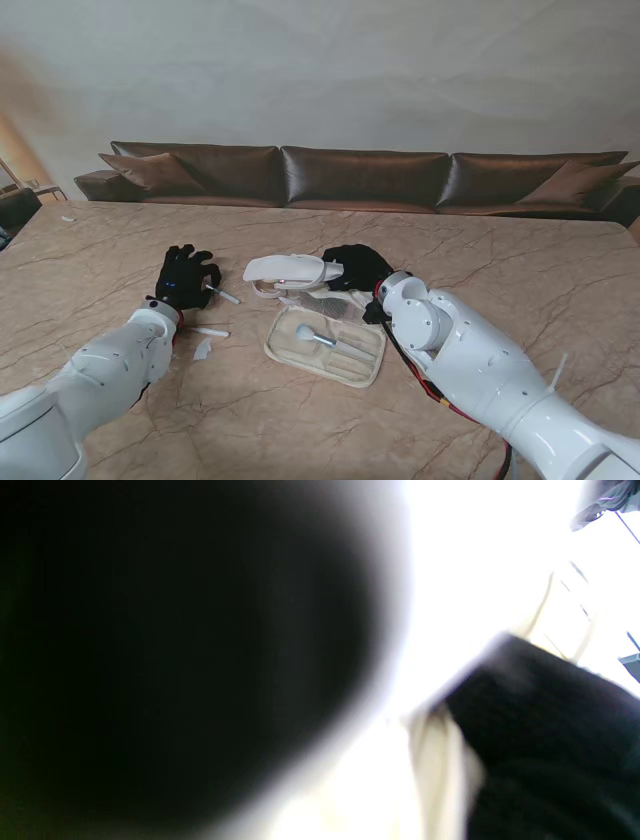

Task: Pack the cosmetics bag

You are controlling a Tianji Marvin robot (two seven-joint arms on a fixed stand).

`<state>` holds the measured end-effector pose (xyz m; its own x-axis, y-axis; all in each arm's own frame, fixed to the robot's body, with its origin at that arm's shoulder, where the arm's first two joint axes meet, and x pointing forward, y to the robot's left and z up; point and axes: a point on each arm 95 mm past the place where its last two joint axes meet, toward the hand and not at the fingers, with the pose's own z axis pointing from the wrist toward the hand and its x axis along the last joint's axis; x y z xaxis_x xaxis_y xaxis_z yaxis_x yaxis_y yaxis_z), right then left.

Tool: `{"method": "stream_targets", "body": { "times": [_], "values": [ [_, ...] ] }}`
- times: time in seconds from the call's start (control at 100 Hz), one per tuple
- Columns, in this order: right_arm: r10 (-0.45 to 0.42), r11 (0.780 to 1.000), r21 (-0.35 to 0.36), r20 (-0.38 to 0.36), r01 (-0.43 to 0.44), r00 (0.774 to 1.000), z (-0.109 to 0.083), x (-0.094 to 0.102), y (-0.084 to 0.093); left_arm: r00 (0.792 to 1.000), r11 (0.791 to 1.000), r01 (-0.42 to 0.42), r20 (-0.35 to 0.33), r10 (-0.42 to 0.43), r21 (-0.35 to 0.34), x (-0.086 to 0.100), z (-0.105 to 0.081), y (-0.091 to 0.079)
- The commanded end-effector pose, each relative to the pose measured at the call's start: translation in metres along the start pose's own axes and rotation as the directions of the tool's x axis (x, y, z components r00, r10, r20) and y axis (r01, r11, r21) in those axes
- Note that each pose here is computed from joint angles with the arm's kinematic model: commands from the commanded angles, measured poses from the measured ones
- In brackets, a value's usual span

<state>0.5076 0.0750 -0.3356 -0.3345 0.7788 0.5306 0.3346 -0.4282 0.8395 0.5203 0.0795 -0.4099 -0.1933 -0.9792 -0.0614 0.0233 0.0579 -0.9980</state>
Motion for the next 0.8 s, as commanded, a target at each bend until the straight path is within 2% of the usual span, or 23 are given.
{"method": "stream_targets", "body": {
  "times": [0.0, 0.32, 0.53, 0.79],
  "values": [
    [0.017, 1.000, 0.020, -0.016, -0.016, 1.000, 0.000, 0.007, -0.011, 1.000, 1.000, 0.007, -0.009, -0.007, -0.015, 0.009, -0.003, 0.007],
    [0.021, 1.000, 0.020, -0.014, -0.021, 1.000, 0.000, 0.006, -0.010, 1.000, 1.000, -0.002, 0.001, 0.002, -0.028, 0.010, -0.007, 0.013],
    [0.025, 0.999, 0.024, -0.011, -0.025, 1.000, -0.001, 0.005, -0.012, 1.000, 1.000, -0.016, 0.020, 0.016, -0.013, 0.012, -0.012, 0.017],
    [0.033, 0.999, 0.029, -0.007, -0.033, 0.999, -0.001, 0.005, -0.013, 0.999, 0.999, -0.020, 0.031, 0.021, -0.038, 0.011, -0.017, 0.023]
  ]
}}
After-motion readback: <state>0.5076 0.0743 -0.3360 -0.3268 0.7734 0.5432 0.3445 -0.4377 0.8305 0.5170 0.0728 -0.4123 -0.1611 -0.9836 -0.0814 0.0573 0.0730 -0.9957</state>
